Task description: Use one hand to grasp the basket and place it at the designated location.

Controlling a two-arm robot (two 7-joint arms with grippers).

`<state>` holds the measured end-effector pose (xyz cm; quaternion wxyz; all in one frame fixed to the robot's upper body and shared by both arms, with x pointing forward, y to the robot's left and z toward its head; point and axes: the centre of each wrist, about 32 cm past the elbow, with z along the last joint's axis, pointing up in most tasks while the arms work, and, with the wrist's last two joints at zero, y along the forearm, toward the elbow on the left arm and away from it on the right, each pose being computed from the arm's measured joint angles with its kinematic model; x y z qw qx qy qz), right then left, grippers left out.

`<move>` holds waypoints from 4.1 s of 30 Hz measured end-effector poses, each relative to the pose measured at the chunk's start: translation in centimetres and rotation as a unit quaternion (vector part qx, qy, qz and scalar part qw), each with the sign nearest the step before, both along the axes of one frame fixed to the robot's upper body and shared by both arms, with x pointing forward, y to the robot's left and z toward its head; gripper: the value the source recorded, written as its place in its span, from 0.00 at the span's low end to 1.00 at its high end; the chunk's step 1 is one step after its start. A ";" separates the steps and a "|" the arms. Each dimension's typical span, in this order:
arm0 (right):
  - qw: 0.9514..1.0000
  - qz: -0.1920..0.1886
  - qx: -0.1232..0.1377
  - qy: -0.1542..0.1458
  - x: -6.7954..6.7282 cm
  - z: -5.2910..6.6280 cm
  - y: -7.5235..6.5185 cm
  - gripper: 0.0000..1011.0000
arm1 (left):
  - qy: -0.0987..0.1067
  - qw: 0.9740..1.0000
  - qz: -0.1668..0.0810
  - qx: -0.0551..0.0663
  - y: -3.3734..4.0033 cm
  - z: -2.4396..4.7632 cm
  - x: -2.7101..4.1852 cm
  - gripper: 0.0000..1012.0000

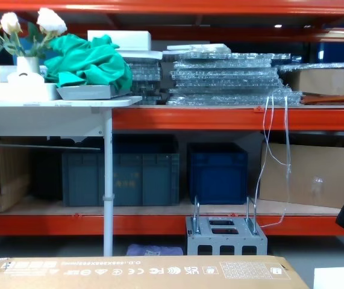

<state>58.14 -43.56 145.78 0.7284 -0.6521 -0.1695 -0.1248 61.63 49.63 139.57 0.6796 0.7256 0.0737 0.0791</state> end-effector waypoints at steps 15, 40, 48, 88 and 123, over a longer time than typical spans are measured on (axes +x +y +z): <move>1.000 0.010 -0.001 0.016 0.8 -1.1 0.2 0.99 | 0.000 1.000 0.000 0.000 0.00 0.00 0.00 0.00; 0.997 0.018 -0.012 0.077 3.6 -4.3 0.4 0.99 | 0.000 1.000 0.000 0.000 0.00 0.00 0.00 0.00; 0.996 0.024 -0.016 0.088 3.9 -4.9 0.7 0.99 | 0.000 1.000 0.000 0.000 0.01 0.00 0.00 0.00; 0.993 0.034 -0.022 0.109 4.7 -5.7 1.5 0.99 | 0.000 1.000 0.000 0.000 0.00 0.00 0.00 0.00; 0.995 0.024 -0.022 0.099 4.4 -5.5 0.6 0.23 | 0.000 1.000 0.000 0.000 0.00 0.00 0.00 0.00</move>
